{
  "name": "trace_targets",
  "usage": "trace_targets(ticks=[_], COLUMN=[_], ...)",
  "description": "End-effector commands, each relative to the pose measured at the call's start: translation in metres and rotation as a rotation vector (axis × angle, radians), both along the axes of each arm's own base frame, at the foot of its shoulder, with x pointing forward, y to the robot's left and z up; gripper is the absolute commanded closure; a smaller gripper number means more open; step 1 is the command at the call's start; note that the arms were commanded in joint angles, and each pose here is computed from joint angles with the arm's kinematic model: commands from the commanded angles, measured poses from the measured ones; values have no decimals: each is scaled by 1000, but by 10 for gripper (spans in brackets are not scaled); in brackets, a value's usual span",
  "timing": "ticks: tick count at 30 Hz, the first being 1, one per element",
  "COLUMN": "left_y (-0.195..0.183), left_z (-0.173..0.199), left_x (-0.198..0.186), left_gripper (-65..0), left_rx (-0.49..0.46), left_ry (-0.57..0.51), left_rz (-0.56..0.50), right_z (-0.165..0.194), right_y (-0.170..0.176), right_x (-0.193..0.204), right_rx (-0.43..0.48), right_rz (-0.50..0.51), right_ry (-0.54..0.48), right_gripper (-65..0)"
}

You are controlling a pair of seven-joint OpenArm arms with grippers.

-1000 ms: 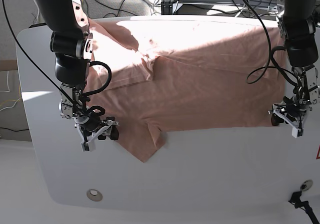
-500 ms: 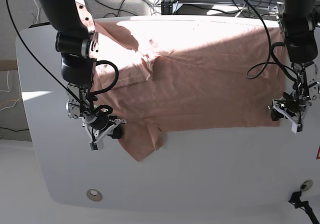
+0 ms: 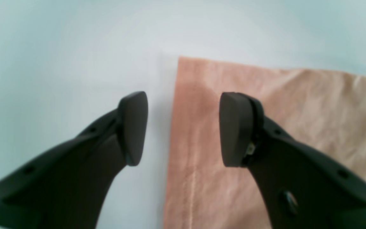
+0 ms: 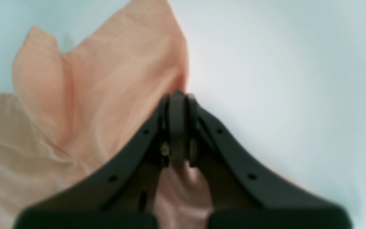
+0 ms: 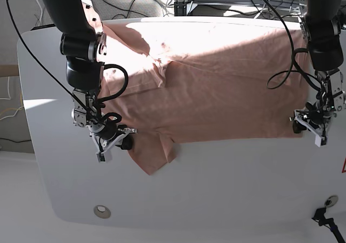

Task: Fold the T-shirt properly
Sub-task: 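Draw the held edge further across the shirt toward the hem side, then lift the held edge with both grippers and fold it over the shirt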

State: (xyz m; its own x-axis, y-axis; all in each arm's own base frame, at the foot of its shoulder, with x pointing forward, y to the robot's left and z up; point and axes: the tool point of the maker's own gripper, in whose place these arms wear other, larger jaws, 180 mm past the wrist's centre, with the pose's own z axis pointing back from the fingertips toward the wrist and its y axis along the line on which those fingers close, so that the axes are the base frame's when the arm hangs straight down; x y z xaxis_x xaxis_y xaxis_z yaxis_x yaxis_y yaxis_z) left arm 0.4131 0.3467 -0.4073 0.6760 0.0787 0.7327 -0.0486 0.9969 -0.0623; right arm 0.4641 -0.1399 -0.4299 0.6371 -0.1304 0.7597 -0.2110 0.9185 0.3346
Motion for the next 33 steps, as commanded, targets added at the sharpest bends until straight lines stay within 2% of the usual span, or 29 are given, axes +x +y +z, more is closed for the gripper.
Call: trace_targets(ticks=[1,4,12,14,16,17,21,24,26,30,33], left_y=[8,-9,-18,-18,-18,-18,-17,-17,-18,-23,-30], left_z=[17,11,6,7,7,9,10,16,27,41,53], left_x=[12,19,21,22,22,24,24,28,33,33,30], left_gripper=[-340,-340,-324,-219,-53,0,0,0,0,0,0], left_rx=[4,-7,-23,-23,-23,-23,-21,-18,-7,26,61], left_ry=[-49,-27,-20,-22,-28,-39,-60,-83,-136,-194,-236], left_rz=[8,-26,-34,-35,-31,-30,-27,-29,-36,-68,-107], right_z=[1,1,0,0,1,1,2,20,35,63,74], right_y=[-3,-3,-4,-4,-4,-4,-4,-8,-12,-12,-18], right_x=[1,1,0,0,1,1,1,11,15,12,1], right_rx=[-30,-30,-31,-31,-31,-31,-31,-55,-88,-170,-241], right_rz=[19,19,17,17,17,17,17,18,27,102,121], right_ry=[12,12,12,12,11,11,8,-54,-93,-121,-129], right_gripper=[0,0,0,0,0,0,0,0,0,0,0])
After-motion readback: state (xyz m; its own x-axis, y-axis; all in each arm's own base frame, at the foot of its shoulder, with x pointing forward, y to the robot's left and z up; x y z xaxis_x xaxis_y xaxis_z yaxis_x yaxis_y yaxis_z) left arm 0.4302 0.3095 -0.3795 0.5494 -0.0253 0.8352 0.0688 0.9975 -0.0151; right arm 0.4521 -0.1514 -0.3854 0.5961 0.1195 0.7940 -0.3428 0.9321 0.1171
